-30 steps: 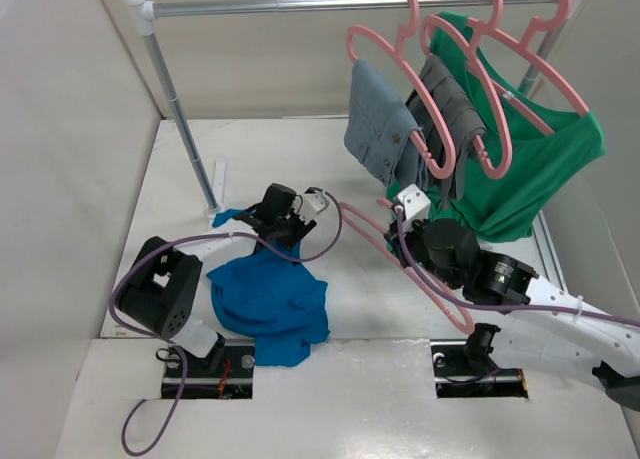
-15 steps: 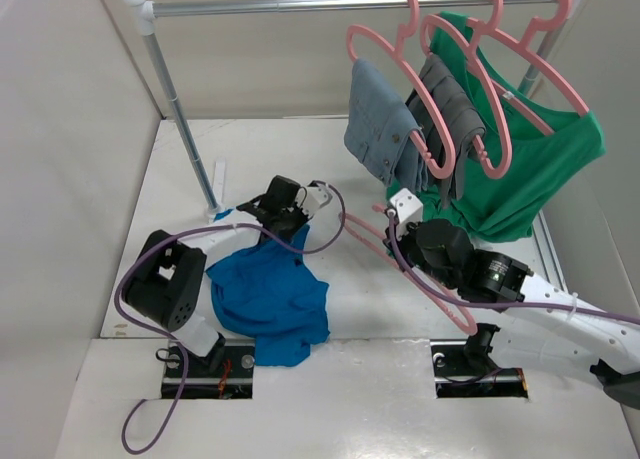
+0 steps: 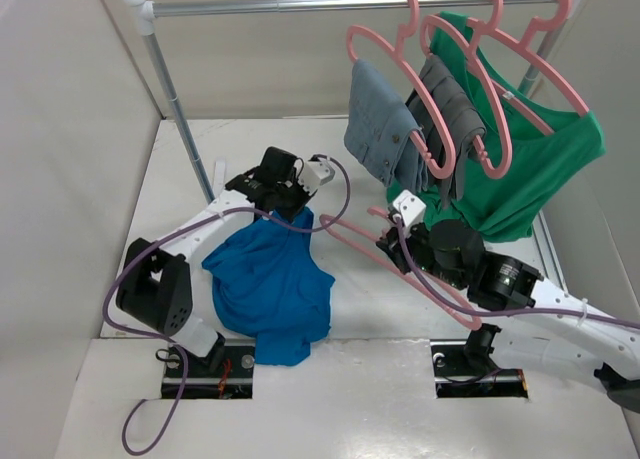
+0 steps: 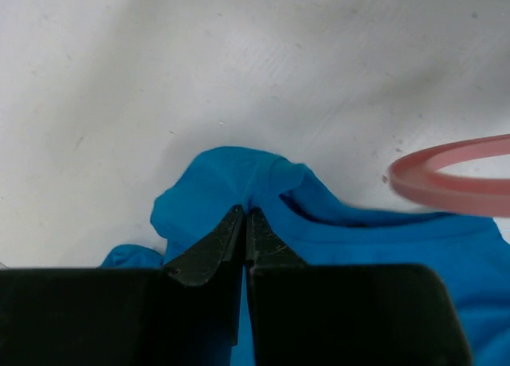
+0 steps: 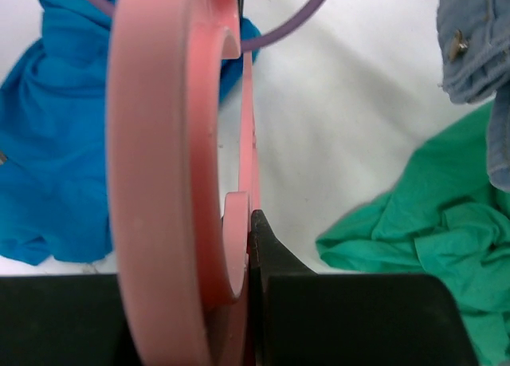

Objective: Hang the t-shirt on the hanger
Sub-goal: Place tshirt on hanger

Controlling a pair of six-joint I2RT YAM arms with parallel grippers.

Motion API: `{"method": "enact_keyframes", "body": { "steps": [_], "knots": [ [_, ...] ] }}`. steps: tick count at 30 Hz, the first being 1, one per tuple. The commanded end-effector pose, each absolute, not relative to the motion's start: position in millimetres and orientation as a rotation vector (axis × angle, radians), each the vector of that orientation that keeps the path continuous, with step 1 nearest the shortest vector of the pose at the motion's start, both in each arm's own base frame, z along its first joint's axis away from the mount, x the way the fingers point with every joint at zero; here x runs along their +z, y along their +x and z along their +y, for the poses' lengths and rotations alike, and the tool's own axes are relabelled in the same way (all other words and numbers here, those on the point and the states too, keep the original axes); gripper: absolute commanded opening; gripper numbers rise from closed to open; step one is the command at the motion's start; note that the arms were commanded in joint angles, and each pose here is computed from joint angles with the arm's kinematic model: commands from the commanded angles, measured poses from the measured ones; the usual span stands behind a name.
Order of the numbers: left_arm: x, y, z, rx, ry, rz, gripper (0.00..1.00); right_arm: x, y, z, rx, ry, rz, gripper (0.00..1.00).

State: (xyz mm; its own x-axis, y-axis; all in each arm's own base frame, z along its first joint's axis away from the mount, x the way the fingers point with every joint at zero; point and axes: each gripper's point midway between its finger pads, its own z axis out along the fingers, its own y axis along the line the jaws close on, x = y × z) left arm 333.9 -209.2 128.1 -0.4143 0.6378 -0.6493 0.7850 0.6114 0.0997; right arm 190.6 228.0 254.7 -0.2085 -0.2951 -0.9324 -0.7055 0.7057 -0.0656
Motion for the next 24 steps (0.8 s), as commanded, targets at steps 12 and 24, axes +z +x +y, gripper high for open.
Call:
{"method": "enact_keyframes", "body": {
  "steps": [12,24],
  "knots": [
    [151,315,-216,-0.39,1.193,2.119,0.0,259,198,277,0.65,-0.75,1.724,0.0],
    [157,299,-218,-0.439,1.308,2.049,0.0,213,211,293,0.638,-0.711,1.806,0.0]
  ]
}}
